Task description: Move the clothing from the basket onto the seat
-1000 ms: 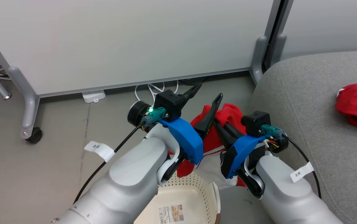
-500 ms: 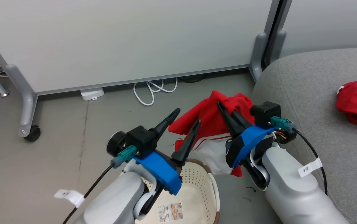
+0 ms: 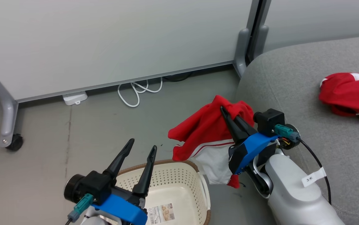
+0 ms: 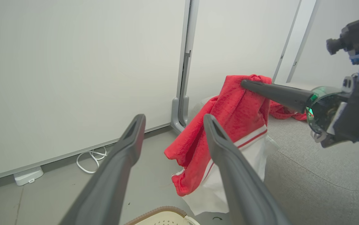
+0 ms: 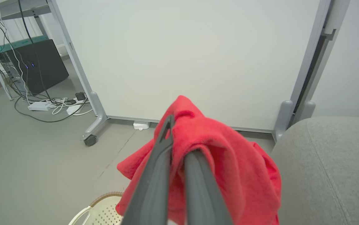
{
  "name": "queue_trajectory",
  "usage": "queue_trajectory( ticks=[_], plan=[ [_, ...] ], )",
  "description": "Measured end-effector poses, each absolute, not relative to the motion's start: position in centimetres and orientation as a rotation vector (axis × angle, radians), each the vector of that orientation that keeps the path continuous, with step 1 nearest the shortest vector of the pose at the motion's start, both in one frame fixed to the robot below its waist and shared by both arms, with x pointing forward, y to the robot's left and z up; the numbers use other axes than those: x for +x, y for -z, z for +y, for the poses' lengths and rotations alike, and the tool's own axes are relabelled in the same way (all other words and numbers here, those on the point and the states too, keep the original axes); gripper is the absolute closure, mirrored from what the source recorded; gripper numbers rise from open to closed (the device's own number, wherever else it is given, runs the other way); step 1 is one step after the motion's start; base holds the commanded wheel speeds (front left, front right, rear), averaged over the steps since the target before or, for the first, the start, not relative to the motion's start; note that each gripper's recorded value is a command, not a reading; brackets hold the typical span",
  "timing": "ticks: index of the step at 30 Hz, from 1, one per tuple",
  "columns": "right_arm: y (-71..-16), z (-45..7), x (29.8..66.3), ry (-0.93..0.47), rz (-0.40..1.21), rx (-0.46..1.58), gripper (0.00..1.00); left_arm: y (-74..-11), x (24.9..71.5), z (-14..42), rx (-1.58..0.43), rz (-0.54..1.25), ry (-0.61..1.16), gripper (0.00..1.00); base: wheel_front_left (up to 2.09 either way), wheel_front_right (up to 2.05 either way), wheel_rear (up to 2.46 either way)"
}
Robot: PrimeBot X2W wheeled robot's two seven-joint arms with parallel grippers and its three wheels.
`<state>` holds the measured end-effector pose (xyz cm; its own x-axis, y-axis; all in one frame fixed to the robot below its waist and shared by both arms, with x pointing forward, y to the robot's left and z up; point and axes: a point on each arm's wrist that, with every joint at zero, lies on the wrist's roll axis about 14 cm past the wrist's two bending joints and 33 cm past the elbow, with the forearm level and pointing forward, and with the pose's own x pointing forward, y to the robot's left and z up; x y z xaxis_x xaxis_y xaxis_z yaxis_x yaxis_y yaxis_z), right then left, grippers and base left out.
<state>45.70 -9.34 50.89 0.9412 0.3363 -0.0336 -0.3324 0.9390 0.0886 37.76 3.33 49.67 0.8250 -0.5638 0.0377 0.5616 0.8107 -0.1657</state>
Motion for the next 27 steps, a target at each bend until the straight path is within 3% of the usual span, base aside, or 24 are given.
queue_trajectory(
  ticks=[13, 27],
  plan=[
    [-51.0, -14.4, 45.0, -0.215, 0.033, 0.067, 1.00, -48.7, 38.5, 2.1, -0.172, 0.017, 0.624, 0.00, 0.00, 0.00, 0.00],
    [-50.6, -22.7, 41.7, 0.006, 0.040, 0.076, 1.00, -47.9, 38.3, -6.6, -0.187, 0.037, 0.896, 0.00, 0.00, 0.00, 0.00]
  ],
)
